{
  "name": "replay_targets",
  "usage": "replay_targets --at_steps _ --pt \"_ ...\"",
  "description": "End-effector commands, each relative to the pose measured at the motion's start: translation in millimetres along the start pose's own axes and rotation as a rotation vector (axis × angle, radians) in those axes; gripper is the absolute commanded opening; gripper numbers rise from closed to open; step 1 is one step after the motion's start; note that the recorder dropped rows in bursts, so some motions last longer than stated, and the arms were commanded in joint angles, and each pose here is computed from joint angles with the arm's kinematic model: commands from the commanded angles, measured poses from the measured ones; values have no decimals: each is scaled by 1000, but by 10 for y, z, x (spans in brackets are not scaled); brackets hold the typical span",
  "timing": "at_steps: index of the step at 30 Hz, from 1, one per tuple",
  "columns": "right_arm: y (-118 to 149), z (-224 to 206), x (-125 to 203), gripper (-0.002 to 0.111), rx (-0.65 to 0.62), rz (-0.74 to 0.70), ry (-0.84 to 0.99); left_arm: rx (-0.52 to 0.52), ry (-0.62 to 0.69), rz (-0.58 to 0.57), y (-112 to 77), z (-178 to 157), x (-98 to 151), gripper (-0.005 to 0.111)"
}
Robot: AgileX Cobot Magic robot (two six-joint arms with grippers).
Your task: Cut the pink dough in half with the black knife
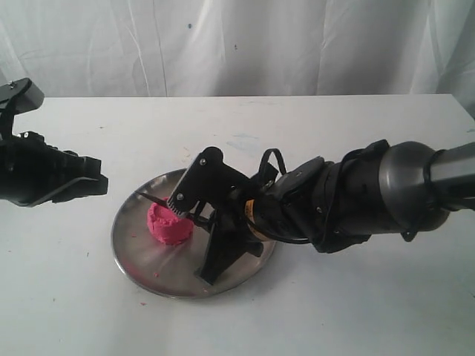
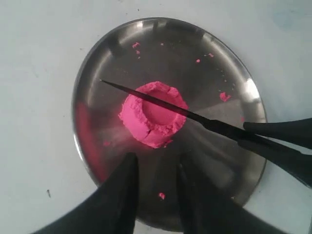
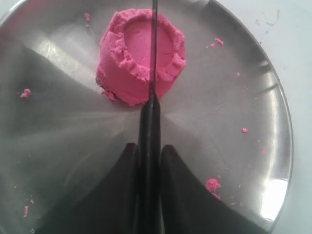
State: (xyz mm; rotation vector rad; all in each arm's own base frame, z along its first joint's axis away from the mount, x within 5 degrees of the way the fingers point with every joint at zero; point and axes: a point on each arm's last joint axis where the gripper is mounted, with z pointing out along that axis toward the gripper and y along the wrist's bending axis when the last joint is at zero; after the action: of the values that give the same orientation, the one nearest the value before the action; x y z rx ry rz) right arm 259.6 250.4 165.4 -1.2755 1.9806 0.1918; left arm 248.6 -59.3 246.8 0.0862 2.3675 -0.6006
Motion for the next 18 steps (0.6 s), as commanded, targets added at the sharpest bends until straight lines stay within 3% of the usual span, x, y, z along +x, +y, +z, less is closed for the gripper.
replay_targets --at_steps 1,8,11,12,18 --pt "2 17 -21 0 -1 -13 -4 51 -25 9 -33 81 -37 33" --pt "10 20 -20 0 -8 -24 -4 124 -44 32 -69 257 -280 31" --pt "10 20 -20 0 -8 -24 -4 169 -17 40 -77 392 -390 11" --pt "10 20 -20 0 -8 -24 -4 168 -7 35 -54 463 -416 0" --pt "3 20 -18 0 -1 -12 -3 144 61 4 107 826 -411 0"
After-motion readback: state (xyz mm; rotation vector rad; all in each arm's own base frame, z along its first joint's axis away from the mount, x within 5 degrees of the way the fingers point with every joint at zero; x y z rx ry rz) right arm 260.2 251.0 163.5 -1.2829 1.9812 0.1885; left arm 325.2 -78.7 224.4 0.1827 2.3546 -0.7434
